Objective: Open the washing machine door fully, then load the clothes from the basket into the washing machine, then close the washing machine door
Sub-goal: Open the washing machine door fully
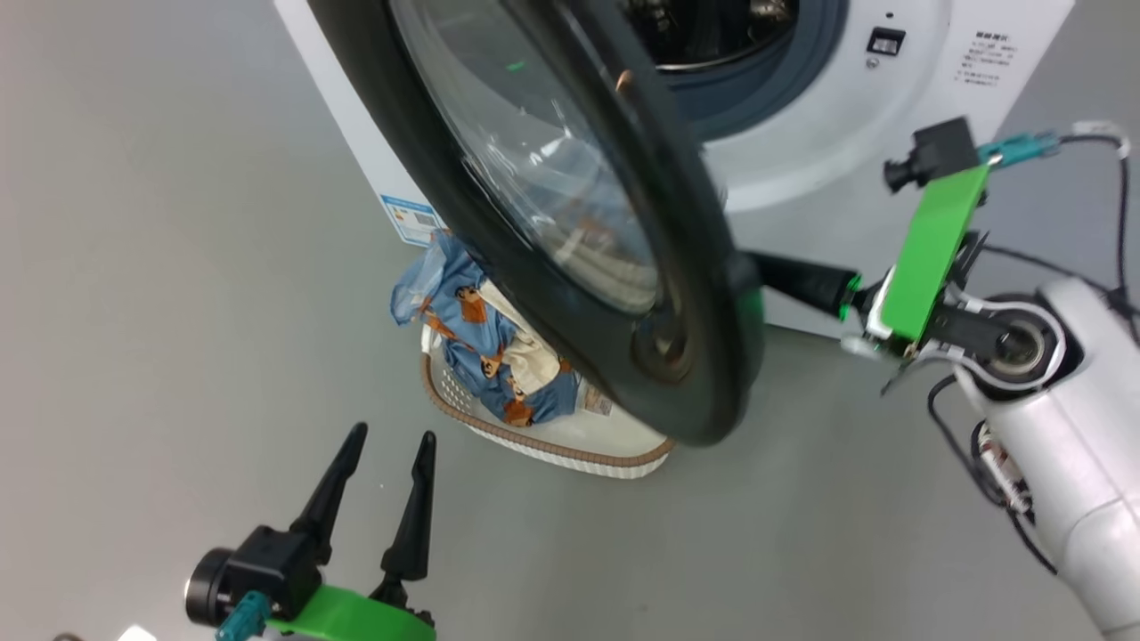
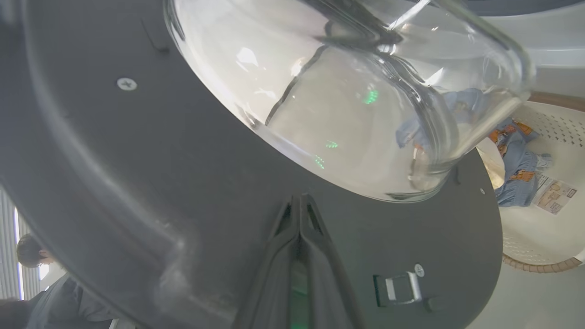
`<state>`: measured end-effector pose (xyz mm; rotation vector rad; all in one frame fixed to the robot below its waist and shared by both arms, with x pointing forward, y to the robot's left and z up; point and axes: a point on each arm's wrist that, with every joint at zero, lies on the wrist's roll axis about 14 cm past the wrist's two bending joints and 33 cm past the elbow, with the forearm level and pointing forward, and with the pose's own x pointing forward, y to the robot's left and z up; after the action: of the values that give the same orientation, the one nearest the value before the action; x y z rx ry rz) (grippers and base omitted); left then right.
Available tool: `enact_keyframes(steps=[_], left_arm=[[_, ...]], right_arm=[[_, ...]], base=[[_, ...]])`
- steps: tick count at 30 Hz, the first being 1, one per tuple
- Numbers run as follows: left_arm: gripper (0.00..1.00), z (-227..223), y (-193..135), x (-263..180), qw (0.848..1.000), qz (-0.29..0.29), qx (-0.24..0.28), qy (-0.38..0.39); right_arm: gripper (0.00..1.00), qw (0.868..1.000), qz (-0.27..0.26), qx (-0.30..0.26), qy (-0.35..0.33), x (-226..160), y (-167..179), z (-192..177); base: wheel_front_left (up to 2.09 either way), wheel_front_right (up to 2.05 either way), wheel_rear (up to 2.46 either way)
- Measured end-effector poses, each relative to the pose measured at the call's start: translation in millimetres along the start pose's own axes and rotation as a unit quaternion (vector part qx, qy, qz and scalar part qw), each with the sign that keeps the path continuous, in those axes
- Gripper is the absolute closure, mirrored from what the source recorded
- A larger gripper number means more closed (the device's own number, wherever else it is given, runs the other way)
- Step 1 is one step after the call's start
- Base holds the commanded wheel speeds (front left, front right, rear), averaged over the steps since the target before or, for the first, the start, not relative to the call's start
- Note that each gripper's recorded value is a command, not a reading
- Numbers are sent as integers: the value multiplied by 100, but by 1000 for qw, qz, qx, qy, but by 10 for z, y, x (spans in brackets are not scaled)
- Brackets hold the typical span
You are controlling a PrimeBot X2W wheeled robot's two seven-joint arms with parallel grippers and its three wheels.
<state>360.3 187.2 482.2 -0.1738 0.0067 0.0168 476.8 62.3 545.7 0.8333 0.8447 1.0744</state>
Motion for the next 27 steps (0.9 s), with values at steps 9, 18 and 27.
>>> enact_keyframes(steps=[9,18,27], left_arm=[[0,45,147,-192,1000,27,-1,-6],[0,49,375,-423,997,71,1,-6],[0,69,582,-584,994,108,1,-8]], right_arm=[[100,998,25,-6,61,154,209,-443],[100,992,60,-5,115,419,450,-829],[100,983,84,-24,163,633,649,-1116]], base=[[0,0,0],[0,0,0],[0,0,0]])
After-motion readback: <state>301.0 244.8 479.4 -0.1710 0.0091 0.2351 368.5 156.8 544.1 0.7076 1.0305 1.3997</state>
